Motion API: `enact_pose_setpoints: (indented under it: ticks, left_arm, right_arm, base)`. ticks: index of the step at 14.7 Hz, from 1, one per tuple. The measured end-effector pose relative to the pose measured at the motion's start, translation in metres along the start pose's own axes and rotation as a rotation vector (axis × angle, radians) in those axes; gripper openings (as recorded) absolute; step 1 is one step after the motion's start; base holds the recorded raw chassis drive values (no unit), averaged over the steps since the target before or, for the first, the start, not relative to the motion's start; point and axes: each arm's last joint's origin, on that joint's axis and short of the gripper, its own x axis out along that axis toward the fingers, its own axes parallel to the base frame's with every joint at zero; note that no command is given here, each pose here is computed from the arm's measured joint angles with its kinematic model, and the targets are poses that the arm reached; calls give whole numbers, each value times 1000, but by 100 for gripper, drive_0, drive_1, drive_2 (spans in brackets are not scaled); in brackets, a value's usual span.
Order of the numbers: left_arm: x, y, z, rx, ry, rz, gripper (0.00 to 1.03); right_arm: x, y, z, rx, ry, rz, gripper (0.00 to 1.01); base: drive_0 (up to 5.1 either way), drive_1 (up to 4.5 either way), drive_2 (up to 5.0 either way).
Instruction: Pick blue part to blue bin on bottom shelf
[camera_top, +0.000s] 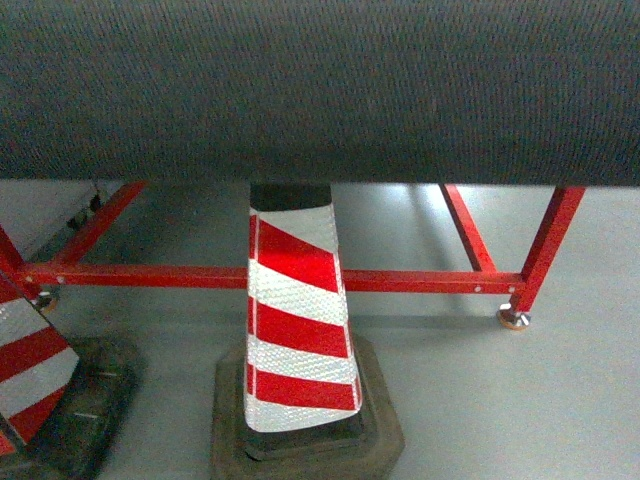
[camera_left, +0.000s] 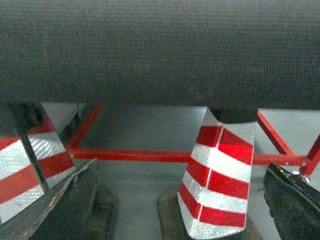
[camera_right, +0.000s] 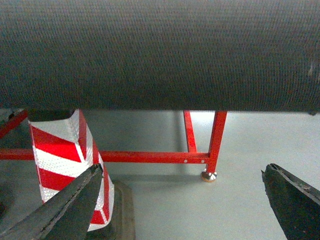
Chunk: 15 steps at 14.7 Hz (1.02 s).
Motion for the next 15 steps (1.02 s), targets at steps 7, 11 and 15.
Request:
enact_pose_setpoints:
  ticks: [7, 11, 15]
  left_arm:
    - [0, 0, 0, 0, -1, 0, 98]
    - [0, 0, 0, 0, -1, 0, 98]
    - [0, 0, 0, 0, -3, 0, 98]
  right_arm:
    - [0, 0, 0, 2, 1, 0, 98]
    - [0, 0, 0, 2, 1, -1, 98]
    - [0, 0, 0, 1, -3, 0, 98]
  base:
    - [0, 0, 0]
    - [0, 0, 0]
    - [0, 0, 0]
